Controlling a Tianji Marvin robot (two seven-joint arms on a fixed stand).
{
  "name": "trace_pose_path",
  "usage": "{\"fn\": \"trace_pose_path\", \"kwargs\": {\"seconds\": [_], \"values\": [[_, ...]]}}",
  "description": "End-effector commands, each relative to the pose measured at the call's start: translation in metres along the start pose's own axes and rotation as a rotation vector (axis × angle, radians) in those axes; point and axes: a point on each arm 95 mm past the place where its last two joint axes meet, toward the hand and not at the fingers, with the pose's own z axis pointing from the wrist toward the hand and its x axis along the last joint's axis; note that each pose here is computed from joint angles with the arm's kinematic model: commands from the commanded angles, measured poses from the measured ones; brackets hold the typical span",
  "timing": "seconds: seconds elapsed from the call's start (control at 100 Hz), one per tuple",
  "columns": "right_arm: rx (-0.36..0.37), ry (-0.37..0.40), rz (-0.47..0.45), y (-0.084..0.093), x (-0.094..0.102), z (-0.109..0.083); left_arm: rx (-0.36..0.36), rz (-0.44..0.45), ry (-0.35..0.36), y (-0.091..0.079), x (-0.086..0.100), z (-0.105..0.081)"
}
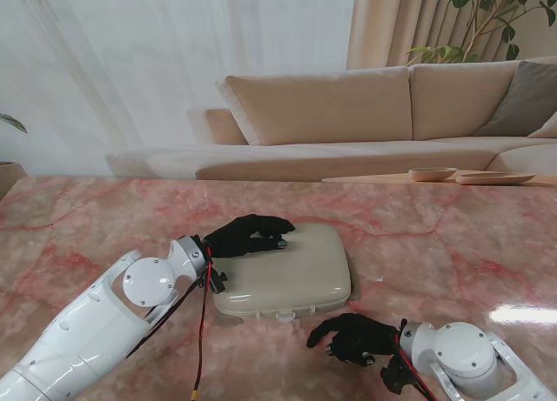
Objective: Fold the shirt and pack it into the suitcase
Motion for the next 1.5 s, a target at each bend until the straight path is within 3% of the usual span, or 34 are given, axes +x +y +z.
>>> {"fn": "trace_pose_path", "kwargs": {"seconds": [0.0,0.3,0.82,1.0,1.24,1.49], "values": [[0.032,-0.011,0.033,-0.004,-0.005,0.004,-0.049,-0.034,-0.07,0.022,-0.021,-0.009],[0.085,0.01,0.065,-0.007,0.002,0.02,-0.052,-0.044,-0.073,0.023,-0.021,-0.009],[0.193,0.014,0.021,-0.012,0.015,0.044,-0.044,-0.059,-0.077,0.024,-0.021,-0.009],[0.171,-0.011,0.019,-0.011,0.014,0.049,-0.043,-0.063,-0.081,0.025,-0.022,-0.01],[0.128,-0.031,0.091,-0.009,0.006,0.042,-0.045,-0.069,-0.086,0.026,-0.023,-0.011],[0.073,0.0,0.299,-0.011,-0.003,0.032,-0.049,-0.074,-0.091,0.028,-0.023,-0.012]]}}
